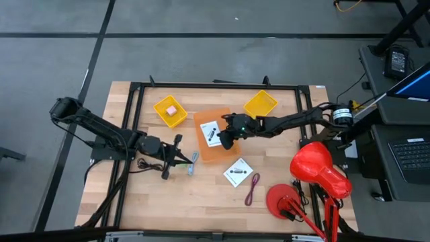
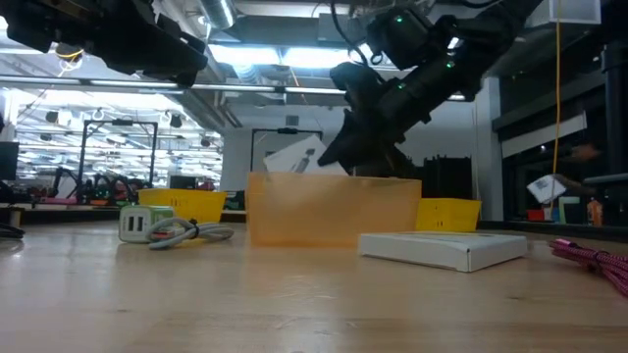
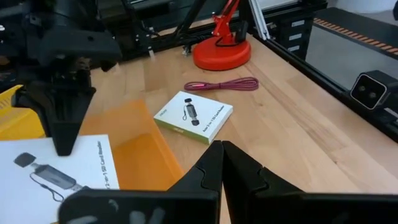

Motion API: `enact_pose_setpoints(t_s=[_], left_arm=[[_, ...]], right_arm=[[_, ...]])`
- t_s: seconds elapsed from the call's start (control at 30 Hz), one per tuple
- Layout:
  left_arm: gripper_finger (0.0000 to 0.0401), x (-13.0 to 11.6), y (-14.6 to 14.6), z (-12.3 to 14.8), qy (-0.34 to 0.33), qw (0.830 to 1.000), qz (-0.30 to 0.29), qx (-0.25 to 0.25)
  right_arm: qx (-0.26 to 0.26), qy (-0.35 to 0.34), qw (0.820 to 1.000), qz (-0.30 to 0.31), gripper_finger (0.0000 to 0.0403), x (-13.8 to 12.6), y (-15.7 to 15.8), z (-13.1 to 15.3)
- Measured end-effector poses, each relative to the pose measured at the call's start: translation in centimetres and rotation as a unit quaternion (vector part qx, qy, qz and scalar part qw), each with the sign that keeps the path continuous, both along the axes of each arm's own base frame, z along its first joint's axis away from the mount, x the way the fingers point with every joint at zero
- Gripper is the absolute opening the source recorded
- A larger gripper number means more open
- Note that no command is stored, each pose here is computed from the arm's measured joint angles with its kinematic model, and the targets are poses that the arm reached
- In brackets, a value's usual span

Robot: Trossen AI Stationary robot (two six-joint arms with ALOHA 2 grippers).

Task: Pick and place items into bin
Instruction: Put the bottom card reader box into the orange bin

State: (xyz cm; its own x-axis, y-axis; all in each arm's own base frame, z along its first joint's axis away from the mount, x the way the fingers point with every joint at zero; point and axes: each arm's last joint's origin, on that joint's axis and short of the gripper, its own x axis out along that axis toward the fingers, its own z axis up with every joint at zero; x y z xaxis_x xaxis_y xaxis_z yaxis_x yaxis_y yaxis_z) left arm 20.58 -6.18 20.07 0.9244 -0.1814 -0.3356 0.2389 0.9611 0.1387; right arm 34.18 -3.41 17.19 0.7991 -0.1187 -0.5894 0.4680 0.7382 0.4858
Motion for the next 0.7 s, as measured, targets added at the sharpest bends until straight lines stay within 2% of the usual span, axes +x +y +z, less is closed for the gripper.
enact_pose_setpoints(t_s=[0.13,0.47,0.7], left_arm=[[0.0002,0.0,0.0,0.0,-0.001,1.0,-0.001,0.003],[0.0002,-0.03,0.01,-0.08,0.003,1.0,-0.001,0.005],[0.0002,-0.03,-0.02,-0.06,0.003,1.0,-0.002,0.004]], right_arm=[[-0.003,0.032,0.999,0.008,0.0017,0.49,-0.16,-0.19],[-0.002,0.04,0.999,0.009,0.0017,1.01,-0.28,-0.27],[-0.003,0.042,0.999,0.01,0.0073,0.97,-0.3,-0.3]])
